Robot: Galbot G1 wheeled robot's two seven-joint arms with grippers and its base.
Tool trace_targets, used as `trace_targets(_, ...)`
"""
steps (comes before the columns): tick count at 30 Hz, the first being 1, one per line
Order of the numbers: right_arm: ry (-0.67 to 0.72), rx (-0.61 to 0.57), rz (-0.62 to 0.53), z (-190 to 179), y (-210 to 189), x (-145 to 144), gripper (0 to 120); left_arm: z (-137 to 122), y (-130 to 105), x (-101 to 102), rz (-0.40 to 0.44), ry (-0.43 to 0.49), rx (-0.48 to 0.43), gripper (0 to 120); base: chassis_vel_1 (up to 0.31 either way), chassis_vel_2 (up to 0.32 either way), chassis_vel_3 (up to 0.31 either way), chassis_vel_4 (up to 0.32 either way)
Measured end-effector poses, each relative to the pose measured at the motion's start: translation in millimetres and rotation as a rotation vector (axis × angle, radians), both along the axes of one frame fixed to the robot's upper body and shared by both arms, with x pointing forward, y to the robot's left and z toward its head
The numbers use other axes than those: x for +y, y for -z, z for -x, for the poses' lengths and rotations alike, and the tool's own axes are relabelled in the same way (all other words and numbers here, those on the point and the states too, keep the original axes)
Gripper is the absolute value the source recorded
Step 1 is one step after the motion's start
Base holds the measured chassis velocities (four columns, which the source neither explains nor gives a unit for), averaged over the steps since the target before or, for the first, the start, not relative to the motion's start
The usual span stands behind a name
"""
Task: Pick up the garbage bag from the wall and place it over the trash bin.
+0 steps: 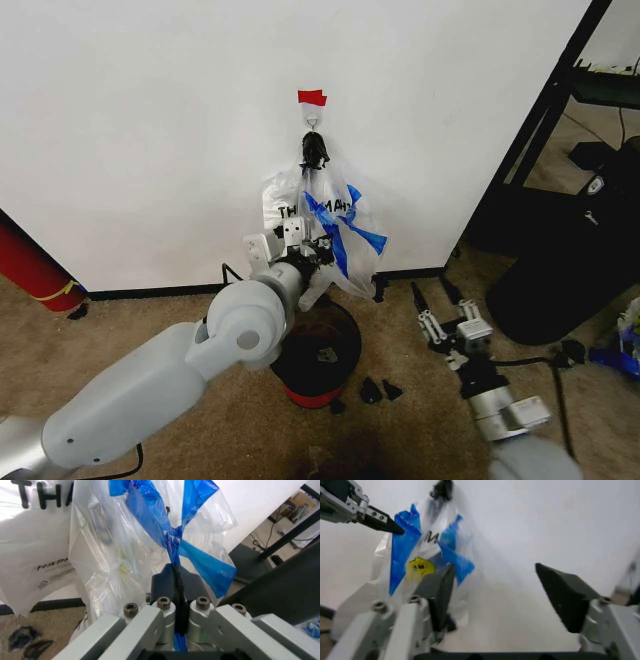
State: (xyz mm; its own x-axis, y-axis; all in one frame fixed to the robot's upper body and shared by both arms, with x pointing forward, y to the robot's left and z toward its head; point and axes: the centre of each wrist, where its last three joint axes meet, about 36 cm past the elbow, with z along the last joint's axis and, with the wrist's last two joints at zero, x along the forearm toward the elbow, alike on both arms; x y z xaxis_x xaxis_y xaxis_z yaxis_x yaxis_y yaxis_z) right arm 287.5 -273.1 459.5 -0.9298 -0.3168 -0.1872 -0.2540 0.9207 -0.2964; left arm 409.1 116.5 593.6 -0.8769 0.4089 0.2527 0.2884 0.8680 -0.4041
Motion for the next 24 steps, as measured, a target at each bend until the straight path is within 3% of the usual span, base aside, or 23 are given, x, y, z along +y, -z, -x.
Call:
trace_targets(2,-0.015,-0.019,0.048,-7,-7,-5,68,1,0,-1,0.002,0.001,-0.001,0,0.000,0.000,0.000,0.000)
trace_targets(8,-0.111,-0.094,0.386,-66,-37,-31,93,6,-3,0,0.010,0.002,-0.011,0,0.000,0.000,0.000,0.000)
trace_targets(14,-0.148,-0.122,0.602,-114,-71,-44,100,12,-2,-1,0.017,0.010,-0.006,0,0.000,0.000,0.000,0.000)
trace_targets(19,-0.191,-0.075,0.604,-137,-85,-34,100,14,0,-2,0.017,0.012,-0.002,0,0.000,0.000,0.000,0.000)
trace_targets(24,-0.260,-0.034,0.543,-158,-82,2,98,14,-1,-2,0.016,0.012,-0.006,0,0.000,0.000,0.000,0.000)
